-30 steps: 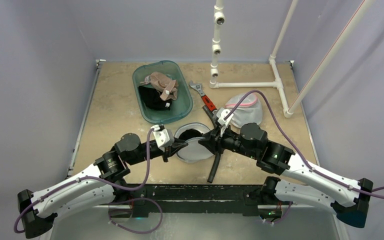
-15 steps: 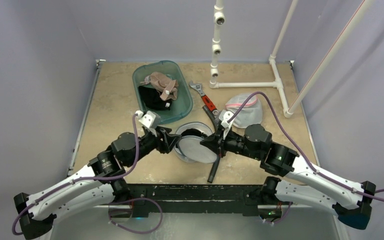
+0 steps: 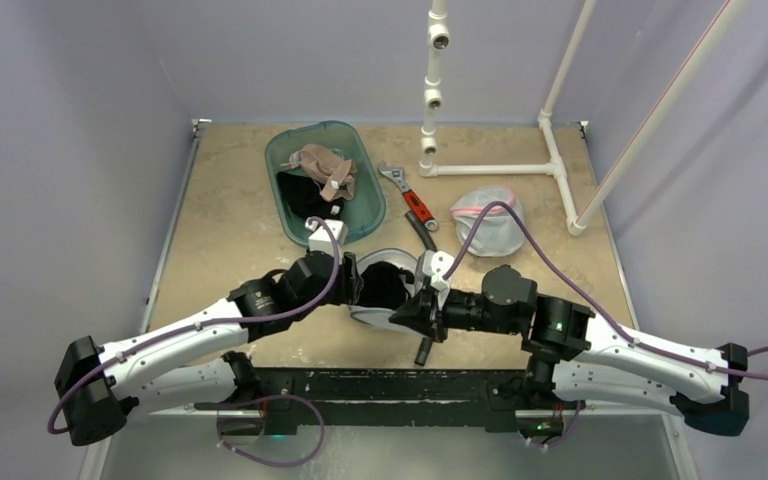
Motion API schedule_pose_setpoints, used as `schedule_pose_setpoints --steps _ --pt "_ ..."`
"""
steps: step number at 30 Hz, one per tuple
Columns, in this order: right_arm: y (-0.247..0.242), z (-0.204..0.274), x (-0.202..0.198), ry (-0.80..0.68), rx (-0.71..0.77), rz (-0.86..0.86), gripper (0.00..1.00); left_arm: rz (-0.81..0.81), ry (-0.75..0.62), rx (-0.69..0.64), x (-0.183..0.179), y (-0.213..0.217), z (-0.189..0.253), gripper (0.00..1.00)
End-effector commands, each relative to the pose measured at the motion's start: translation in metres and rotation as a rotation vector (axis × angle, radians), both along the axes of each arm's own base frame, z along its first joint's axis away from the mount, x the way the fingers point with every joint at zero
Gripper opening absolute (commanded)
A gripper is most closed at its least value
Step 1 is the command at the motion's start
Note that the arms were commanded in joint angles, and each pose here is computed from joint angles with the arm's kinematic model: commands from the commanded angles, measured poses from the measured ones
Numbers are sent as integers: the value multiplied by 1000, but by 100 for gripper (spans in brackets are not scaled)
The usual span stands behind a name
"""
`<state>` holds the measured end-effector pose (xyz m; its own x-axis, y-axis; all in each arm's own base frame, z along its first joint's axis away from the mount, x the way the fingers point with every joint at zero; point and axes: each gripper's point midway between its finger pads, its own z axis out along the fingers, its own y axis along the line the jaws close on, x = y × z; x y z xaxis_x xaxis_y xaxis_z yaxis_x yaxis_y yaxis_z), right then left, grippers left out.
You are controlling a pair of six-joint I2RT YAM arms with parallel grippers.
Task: Unzip the laundry bag and remove the bra
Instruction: Open the laundry bag at the center of the board.
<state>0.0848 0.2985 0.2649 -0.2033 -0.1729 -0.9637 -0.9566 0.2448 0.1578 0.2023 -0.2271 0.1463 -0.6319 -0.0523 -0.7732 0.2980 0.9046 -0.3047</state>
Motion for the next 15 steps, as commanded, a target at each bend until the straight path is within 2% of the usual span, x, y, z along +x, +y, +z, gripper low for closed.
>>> schedule_pose_setpoints --steps 1,4,6,10,13,15 --pt "4 14 -18 -35 36 71 0 76 4 -3 5 5 1 48" --pt "5 12 -34 -14 40 145 3 75 12 6 6 5 -4 45" --pt "5 10 -46 9 40 203 11 79 10 8 7 5 -6 40" --pt "6 -4 -73 80 -4 333 36 93 6 19 10 5 -9 31" --pt "6 -21 -95 142 -73 423 46 97 5 20 12 3 -10 24" --pt "8 -31 -106 155 -116 446 48 97 4 16 13 1 -10 20"
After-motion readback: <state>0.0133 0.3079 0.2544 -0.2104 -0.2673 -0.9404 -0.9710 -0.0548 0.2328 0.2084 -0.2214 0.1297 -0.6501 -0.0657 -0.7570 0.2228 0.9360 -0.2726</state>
